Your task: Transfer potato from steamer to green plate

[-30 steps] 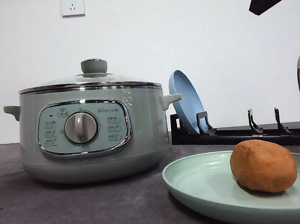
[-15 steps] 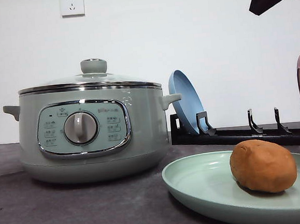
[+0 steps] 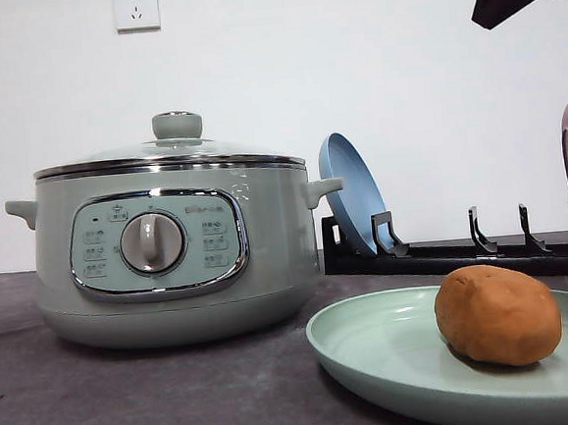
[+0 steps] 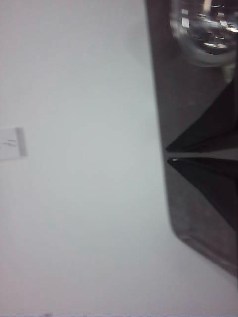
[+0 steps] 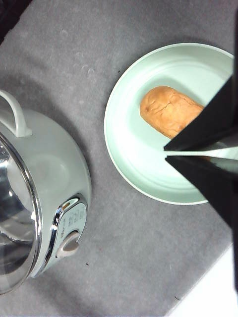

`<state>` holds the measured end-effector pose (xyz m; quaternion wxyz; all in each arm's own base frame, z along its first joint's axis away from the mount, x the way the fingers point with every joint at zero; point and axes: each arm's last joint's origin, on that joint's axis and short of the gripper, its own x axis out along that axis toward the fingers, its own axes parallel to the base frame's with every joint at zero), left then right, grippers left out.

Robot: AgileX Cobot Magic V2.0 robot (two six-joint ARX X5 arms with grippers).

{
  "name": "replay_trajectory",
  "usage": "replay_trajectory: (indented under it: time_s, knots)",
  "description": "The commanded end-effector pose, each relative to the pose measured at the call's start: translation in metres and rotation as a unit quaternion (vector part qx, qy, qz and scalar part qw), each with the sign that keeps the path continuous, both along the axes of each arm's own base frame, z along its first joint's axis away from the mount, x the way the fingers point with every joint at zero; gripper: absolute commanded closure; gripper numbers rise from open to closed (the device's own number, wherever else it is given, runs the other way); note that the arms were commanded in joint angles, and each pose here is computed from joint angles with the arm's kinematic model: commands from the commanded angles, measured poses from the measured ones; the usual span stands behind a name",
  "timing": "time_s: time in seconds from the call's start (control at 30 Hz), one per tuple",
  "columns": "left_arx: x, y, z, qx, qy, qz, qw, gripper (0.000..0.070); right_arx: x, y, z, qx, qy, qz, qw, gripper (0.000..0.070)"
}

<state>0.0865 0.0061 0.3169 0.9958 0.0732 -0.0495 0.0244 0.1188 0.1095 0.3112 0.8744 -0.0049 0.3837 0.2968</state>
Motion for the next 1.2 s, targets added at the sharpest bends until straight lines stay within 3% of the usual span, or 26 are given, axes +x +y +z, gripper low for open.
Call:
replay_trajectory:
  time_s: [0.0,0.23,0.5,1.17]
  knots:
    - [-0.001,0.000,-0.011,-0.001,-0.006,0.004,1.000,0.0690,0.000,0.002,0.004,0.001,-0.008,0.006,1.000,0.0700]
    - [0.003,0.001,-0.071,-0.006,0.043,0.007,0.999,0.0690,0.000,0.002,0.004,0.001,-0.008,0.006,1.000,0.0700]
    - [0.006,0.002,-0.120,-0.009,0.082,0.007,0.997,0.0690,0.000,0.002,0.004,0.001,-0.008,0.006,1.000,0.0700]
    - [0.009,0.002,-0.167,-0.013,0.137,0.007,0.990,0.0690,0.000,0.002,0.004,0.001,-0.008,0.006,1.000,0.0700]
